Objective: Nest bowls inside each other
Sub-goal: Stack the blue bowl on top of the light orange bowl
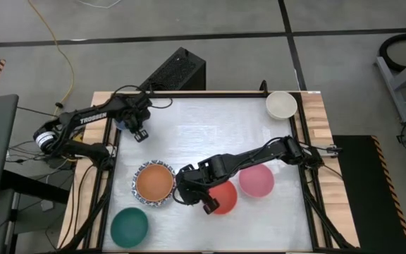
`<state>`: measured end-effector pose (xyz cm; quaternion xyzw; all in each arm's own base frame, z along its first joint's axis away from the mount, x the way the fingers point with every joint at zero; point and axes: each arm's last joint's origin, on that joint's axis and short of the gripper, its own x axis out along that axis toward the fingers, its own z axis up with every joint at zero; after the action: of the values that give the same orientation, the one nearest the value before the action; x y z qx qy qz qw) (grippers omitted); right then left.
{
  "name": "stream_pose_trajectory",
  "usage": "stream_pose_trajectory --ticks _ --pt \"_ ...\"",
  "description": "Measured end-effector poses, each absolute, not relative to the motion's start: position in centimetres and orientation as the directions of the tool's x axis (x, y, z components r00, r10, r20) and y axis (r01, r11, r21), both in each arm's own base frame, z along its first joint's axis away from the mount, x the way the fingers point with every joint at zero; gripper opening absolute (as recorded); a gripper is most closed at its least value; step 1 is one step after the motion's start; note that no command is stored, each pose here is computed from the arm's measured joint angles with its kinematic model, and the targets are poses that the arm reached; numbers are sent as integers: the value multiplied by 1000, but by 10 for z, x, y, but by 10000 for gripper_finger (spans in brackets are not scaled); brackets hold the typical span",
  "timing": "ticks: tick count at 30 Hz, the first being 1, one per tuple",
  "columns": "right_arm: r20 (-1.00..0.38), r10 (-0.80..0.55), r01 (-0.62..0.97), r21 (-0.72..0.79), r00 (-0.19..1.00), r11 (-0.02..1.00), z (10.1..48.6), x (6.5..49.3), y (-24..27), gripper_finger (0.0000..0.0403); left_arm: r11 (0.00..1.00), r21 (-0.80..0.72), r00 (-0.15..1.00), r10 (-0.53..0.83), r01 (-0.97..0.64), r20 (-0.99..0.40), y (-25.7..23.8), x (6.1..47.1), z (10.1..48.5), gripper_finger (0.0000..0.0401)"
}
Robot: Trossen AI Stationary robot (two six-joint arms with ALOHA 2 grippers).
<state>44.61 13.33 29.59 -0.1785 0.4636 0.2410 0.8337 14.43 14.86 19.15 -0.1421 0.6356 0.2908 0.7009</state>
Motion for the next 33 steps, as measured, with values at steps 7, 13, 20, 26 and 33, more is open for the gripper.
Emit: stream_pose_trajectory --ticks 7,13,20,26,33 --pt "-879 219 -571 -72 424 818 296 444 123 20 868 171 66 227 -465 -972 127 162 218 0" --pt "-889 209 -570 -69 407 819 318 427 113 17 934 173 222 249 -313 -943 87 168 257 0" --pt "-845 236 -575 -99 479 812 383 378 105 16 988 151 447 129 14 -885 23 150 289 0" --pt "-694 304 -616 -251 652 747 421 365 110 17 886 241 554 -21 395 -832 -21 141 299 0" --pt "-696 299 -657 -324 653 681 405 385 112 43 501 367 501 -160 784 -851 -69 149 290 0"
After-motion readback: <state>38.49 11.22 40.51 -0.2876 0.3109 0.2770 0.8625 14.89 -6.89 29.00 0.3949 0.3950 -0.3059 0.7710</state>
